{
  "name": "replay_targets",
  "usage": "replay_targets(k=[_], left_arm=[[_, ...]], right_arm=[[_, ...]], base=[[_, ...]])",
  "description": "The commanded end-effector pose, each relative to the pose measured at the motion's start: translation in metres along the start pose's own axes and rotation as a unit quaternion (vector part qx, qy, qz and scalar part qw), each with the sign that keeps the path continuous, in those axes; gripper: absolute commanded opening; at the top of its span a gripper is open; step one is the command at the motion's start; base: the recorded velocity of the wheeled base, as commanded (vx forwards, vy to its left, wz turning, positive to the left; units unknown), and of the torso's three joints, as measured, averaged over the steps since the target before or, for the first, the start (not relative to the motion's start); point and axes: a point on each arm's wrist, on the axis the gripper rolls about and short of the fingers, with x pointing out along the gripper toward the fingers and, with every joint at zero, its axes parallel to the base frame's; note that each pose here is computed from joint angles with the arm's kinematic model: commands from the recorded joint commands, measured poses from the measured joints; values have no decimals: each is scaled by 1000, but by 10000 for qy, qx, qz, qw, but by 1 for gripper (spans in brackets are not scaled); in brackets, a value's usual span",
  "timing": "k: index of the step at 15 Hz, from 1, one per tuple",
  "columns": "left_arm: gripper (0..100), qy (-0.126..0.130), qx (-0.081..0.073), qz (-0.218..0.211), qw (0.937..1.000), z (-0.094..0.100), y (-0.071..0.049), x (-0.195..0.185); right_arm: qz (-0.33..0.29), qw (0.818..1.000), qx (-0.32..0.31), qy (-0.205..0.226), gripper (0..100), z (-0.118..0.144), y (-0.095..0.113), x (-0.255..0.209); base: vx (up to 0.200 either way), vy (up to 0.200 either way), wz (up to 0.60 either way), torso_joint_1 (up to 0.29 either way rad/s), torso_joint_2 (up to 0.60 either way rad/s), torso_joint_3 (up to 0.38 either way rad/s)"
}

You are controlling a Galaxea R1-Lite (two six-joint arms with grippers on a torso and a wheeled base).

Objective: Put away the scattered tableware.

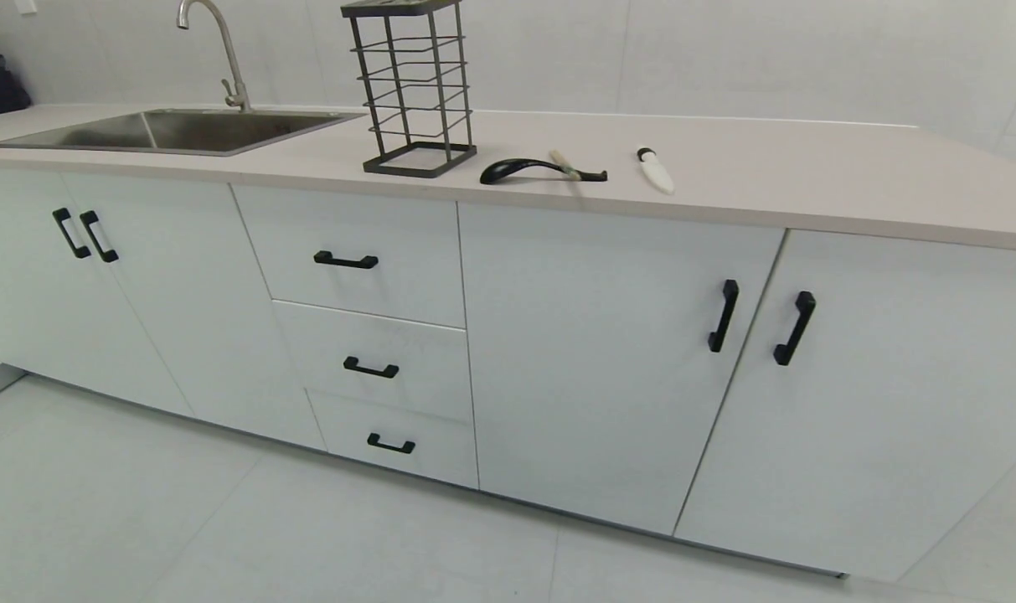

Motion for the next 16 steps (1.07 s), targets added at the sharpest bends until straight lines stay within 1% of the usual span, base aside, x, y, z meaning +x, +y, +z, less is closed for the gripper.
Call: replay_targets(k=[1,7,16], left_arm=[[100,-1,-1,-4,10000,0,0,0],[100,-1,-1,4,10000,0,0,0],[100,6,6,-3,10000,0,0,0]], right_arm=[[2,10000,-2,19,0,0,0,0],[2,10000,5,19,0,0,0,0],[2,10000,5,19,0,0,0,0]], base=[[200,200,0,2,-2,-2],[200,200,0,4,2,2],[0,0,0,0,0,0]])
